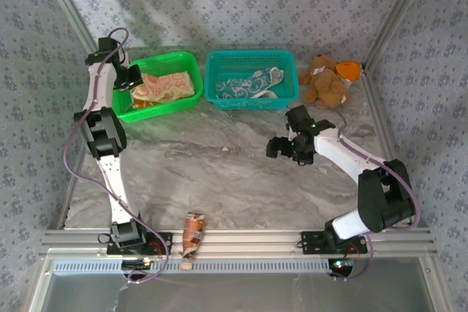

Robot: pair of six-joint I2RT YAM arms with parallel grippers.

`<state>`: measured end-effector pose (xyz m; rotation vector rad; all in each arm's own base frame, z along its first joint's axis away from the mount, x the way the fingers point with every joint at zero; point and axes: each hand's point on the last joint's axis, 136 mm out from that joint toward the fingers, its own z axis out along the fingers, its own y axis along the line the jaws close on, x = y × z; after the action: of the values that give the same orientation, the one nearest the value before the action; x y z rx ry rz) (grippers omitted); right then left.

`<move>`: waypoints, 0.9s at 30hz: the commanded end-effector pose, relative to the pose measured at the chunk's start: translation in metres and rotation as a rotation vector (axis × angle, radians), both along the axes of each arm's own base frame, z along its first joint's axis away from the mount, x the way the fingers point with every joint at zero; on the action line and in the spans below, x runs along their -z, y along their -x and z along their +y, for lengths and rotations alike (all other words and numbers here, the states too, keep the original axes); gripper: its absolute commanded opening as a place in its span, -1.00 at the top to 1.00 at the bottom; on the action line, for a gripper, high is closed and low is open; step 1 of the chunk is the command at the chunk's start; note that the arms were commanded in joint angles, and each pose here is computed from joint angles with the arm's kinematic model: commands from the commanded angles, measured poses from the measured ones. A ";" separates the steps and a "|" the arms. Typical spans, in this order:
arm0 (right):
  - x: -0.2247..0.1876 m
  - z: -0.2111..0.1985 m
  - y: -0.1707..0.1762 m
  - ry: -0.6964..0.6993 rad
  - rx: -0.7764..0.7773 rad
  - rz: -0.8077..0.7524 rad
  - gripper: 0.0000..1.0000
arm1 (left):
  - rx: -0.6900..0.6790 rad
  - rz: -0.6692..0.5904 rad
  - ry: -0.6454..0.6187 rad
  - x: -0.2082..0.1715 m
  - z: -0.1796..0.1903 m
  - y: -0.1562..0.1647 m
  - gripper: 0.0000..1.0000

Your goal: Fold and stack the towels

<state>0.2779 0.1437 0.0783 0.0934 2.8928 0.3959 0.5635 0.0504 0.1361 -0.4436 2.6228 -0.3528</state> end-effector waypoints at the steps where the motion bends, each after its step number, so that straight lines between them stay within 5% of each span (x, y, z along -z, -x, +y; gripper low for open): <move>1: -0.007 0.003 -0.006 0.003 0.007 -0.008 -1.00 | -0.007 0.027 -0.042 0.022 0.013 -0.002 1.00; 12: -0.007 0.002 -0.001 0.007 0.000 0.005 -1.00 | -0.038 0.065 -0.093 0.043 0.025 -0.005 0.92; 15: -0.007 0.002 0.000 0.005 -0.001 0.005 -1.00 | -0.069 0.102 -0.146 0.048 0.035 0.002 0.58; 17: -0.006 0.002 -0.001 0.002 0.002 0.005 -1.00 | -0.095 0.127 -0.188 0.050 0.044 0.007 -0.06; 18: -0.006 0.003 -0.001 0.001 0.001 0.006 -1.00 | -0.104 0.131 -0.198 0.048 0.046 0.008 -0.22; 27: -0.006 0.003 -0.001 -0.006 -0.003 0.001 -1.00 | -0.149 0.073 -0.276 -0.002 0.041 0.008 -0.74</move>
<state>0.2788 0.1449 0.0794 0.0903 2.8962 0.3957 0.5533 0.0964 0.0920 -0.5831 2.7074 0.0214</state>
